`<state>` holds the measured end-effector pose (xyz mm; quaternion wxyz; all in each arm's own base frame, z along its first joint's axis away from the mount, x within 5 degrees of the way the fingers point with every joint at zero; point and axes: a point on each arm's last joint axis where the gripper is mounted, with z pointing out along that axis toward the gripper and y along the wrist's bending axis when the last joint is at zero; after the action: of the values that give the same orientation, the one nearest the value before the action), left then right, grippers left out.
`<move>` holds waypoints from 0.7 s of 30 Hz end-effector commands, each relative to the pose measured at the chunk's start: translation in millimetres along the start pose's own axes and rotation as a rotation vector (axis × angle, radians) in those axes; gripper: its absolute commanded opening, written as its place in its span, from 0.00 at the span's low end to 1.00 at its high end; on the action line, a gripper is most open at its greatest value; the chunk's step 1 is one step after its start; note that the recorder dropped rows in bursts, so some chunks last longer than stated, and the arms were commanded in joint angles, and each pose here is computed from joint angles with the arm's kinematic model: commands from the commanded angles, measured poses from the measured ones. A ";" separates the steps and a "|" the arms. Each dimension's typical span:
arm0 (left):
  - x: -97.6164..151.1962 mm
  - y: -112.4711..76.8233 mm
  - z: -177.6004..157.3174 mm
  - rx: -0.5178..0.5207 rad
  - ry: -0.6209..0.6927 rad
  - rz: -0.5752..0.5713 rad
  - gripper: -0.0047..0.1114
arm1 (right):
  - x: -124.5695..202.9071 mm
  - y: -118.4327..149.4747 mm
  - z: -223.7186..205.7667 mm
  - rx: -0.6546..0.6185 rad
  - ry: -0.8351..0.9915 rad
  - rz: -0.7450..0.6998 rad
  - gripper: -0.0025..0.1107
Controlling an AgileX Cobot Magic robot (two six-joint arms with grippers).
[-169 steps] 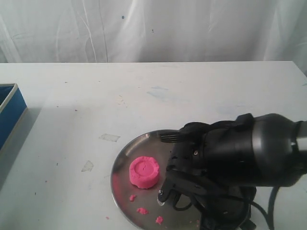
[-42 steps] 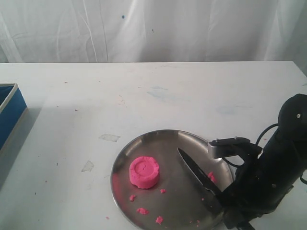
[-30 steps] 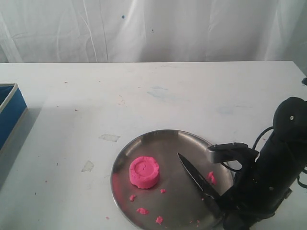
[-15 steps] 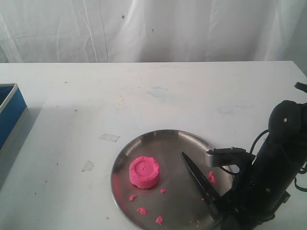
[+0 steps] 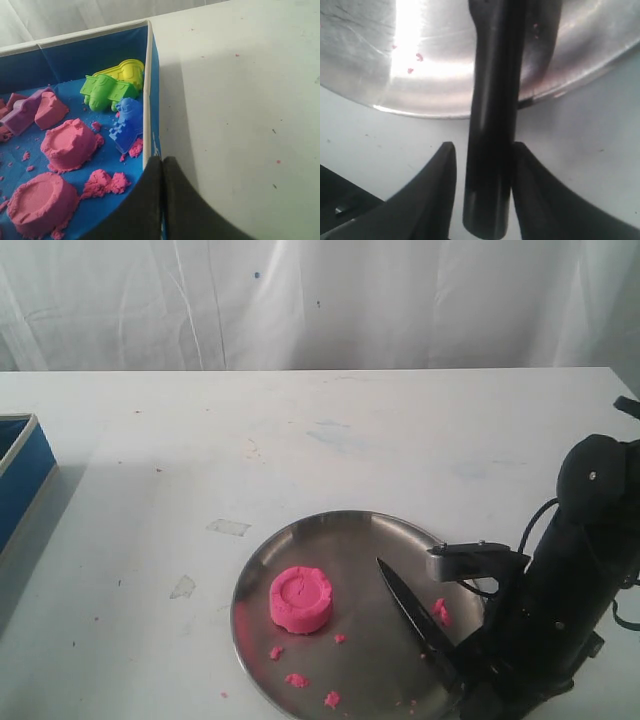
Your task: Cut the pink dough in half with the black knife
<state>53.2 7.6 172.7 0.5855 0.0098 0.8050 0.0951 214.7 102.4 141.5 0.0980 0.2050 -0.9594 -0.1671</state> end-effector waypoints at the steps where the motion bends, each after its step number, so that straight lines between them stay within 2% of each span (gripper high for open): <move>1: 0.5 -0.5 0.1 0.004 -0.007 -0.011 0.04 | -2.4 -15.8 -2.4 -0.026 -0.013 0.069 0.33; 9: 0.5 -0.5 0.1 0.004 -0.007 -0.011 0.04 | -4.8 -22.9 -3.4 -0.221 -0.039 0.076 0.33; 19: 0.5 -0.5 0.1 0.004 -0.007 -0.011 0.04 | -8.4 -32.7 20.4 -0.270 0.047 0.106 0.32; 21: 0.5 -0.5 0.1 0.004 -0.007 -0.011 0.04 | -8.2 -32.4 20.3 -0.274 0.048 0.100 0.27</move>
<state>53.2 7.6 172.7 0.5855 0.0098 0.8050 0.0951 227.7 85.5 114.1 0.1620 0.1396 -0.9325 -0.2911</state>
